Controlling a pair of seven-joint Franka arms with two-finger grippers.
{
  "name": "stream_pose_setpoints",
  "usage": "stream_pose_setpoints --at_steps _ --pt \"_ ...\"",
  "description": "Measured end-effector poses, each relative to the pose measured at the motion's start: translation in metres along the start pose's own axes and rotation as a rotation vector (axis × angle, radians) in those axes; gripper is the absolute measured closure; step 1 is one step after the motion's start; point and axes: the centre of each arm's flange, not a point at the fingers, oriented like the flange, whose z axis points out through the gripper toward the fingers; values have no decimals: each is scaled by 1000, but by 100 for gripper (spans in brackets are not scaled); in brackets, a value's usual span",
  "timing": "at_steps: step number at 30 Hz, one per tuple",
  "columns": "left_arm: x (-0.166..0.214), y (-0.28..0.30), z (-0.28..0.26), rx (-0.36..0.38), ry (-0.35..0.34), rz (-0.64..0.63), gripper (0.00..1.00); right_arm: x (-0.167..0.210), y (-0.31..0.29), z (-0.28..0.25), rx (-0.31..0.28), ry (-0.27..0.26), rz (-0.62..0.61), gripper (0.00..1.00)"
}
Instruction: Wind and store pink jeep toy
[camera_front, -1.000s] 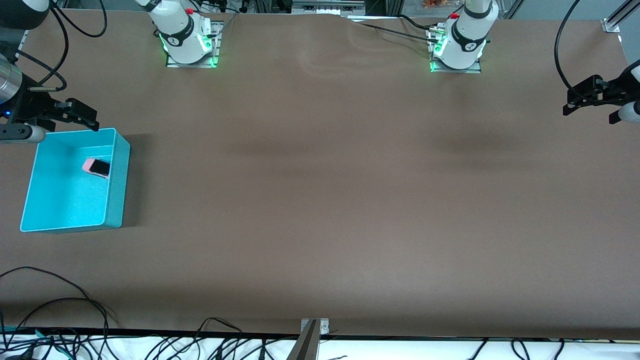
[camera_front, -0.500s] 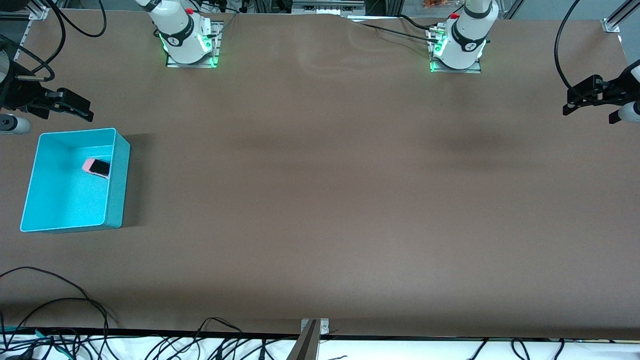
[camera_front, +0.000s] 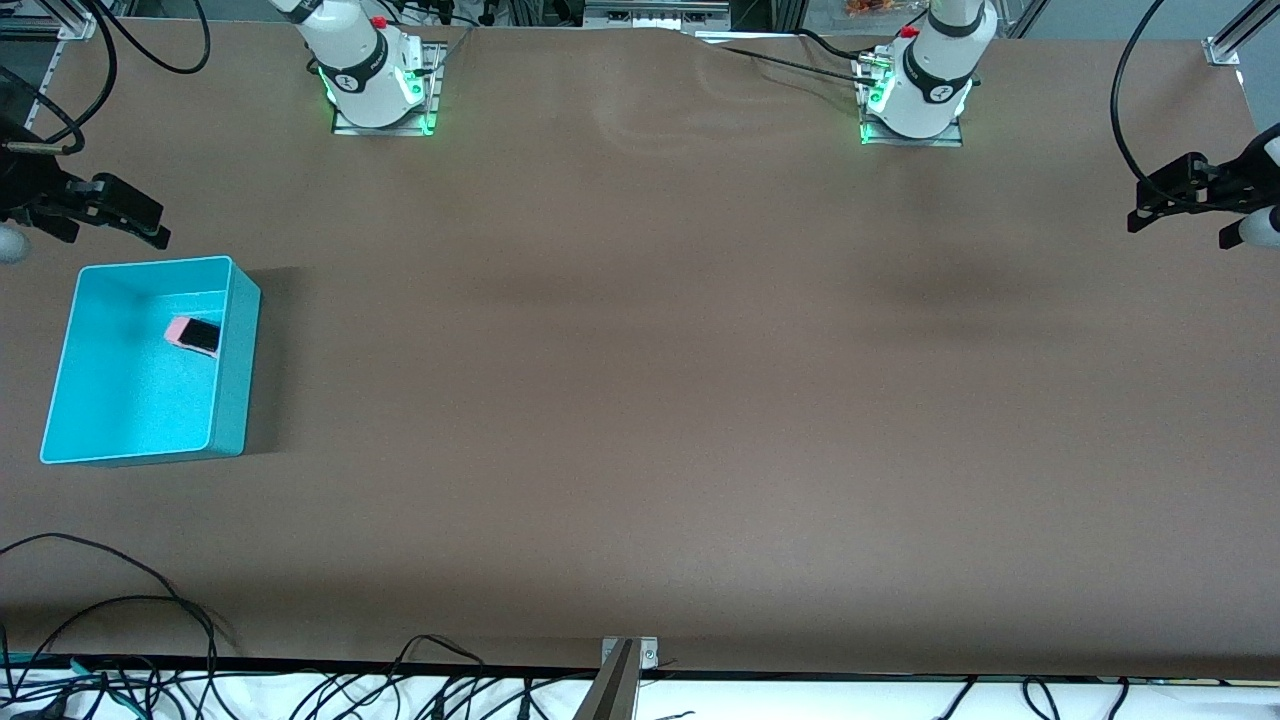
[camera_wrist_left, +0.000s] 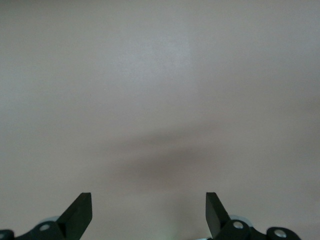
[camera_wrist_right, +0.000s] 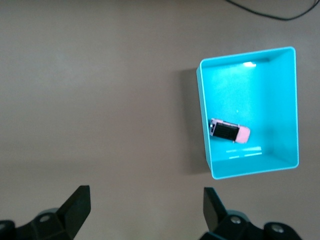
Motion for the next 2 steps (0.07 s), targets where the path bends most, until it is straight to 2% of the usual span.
stream_pose_setpoints --at_steps 2 --pt "0 -1 0 0 1 -1 0 1 0 -1 1 9 0 0"
